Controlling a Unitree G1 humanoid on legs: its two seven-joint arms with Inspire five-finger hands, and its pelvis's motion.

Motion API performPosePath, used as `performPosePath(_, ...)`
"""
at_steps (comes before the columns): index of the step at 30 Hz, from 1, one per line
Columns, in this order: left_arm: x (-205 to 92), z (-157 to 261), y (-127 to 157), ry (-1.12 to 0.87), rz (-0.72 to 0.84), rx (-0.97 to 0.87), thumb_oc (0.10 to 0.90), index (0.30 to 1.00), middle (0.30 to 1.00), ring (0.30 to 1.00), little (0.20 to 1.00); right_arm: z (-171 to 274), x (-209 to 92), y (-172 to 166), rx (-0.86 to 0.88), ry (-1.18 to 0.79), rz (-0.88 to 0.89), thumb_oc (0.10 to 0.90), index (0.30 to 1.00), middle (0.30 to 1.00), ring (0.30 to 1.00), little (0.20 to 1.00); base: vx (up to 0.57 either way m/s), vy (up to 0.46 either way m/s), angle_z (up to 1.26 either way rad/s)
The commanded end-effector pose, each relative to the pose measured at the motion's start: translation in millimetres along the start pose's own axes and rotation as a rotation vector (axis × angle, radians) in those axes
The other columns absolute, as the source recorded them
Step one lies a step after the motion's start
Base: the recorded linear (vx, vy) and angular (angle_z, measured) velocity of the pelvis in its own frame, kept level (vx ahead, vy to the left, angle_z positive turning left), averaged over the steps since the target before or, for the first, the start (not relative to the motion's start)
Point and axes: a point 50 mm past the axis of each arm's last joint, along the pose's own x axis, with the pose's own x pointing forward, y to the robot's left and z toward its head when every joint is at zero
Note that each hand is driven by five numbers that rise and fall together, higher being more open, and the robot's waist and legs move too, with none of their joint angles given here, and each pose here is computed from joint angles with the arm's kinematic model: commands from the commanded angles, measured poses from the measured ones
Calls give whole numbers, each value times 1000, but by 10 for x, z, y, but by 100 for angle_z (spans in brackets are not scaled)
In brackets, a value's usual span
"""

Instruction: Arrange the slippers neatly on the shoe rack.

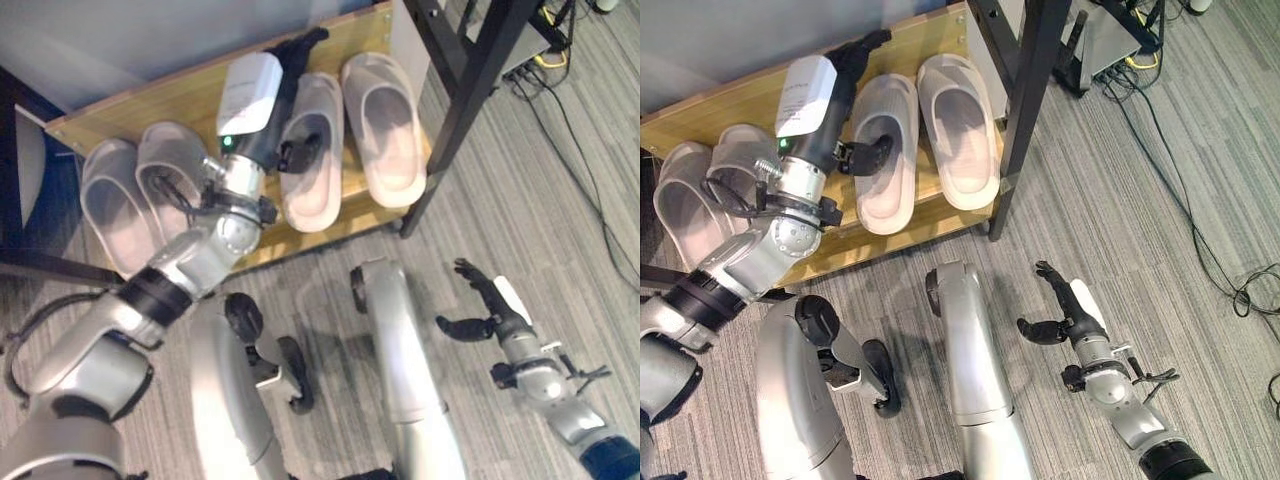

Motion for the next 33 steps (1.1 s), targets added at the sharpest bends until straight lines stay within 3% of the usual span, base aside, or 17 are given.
performPosePath(1,193,276,591,-173,238,-79,800,900,900,900,900,464,74,-324,-5,-247,-119,800,900,900,900,900,0,0,0)
performPosePath(10,-107,221,717,-119,232,-452,800,900,900,900,900,388,19,-380,-35,-199,-152,800,900,900,900,900,0,0,0)
performPosePath(13,-261,146,699,-50,157,-663,800,900,900,900,900,340,-6,-416,-53,-168,-157,800,900,900,900,900,2,4,1)
performPosePath(16,-336,120,728,-25,82,-746,800,900,900,900,900,306,-18,-447,-53,-144,-155,800,900,900,900,900,0,0,0)
performPosePath(26,-451,132,721,-16,-169,-667,800,900,900,900,900,311,7,-477,-64,-139,-119,800,900,900,900,900,0,0,0)
performPosePath(33,-620,163,569,18,-373,-675,800,900,900,900,900,284,-17,-447,-68,-128,-86,800,900,900,900,900,0,0,0)
